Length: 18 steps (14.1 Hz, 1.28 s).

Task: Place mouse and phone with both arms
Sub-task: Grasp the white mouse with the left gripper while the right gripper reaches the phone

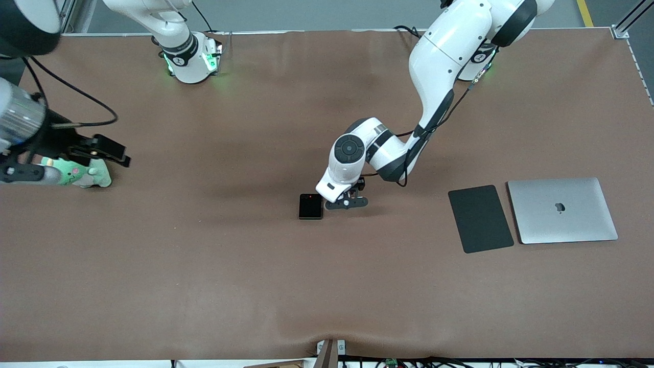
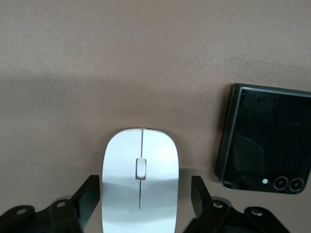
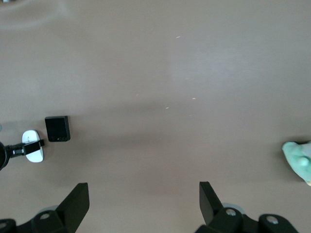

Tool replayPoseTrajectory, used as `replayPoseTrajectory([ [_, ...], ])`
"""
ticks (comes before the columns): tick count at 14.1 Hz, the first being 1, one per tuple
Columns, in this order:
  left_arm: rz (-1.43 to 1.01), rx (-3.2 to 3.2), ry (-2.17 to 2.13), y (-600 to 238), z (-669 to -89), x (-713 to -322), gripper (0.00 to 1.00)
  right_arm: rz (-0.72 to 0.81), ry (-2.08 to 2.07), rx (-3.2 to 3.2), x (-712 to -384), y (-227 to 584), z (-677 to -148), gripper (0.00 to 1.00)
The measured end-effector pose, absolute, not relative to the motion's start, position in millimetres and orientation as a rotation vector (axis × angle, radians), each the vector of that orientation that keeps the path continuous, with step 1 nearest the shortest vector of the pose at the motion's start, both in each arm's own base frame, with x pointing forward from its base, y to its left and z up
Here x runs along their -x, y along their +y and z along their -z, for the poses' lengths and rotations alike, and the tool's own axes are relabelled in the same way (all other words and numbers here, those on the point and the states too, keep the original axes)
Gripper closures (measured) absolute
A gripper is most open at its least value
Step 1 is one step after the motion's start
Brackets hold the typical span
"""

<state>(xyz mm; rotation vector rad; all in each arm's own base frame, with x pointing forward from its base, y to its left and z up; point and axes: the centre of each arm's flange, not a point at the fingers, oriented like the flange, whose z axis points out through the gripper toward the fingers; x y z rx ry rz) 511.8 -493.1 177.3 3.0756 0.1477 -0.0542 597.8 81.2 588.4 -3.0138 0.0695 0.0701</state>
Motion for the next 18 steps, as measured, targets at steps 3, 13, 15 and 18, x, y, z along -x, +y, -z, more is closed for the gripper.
replayPoseTrajectory([
  [3, 0.055, -3.076, 0.147, -493.3, -176.3, -511.5, 0.21, -0.102, 0.01, 3.018, -608.7, 110.8, -560.5, 0.0],
  [13, 0.012, -3.085, 0.121, -493.1, -181.2, -516.8, 0.39, -0.132, 0.165, 3.023, -621.3, 147.1, -525.6, 0.0],
  [15, -0.009, -3.083, 0.129, -490.1, -187.0, -523.9, 0.39, -0.146, 0.183, 3.025, -621.7, 154.7, -519.8, 0.0],
  [18, -0.049, -3.082, 0.171, -466.4, -213.0, -550.1, 0.39, -0.125, 0.258, 3.02, -623.8, 190.0, -506.9, 0.0],
])
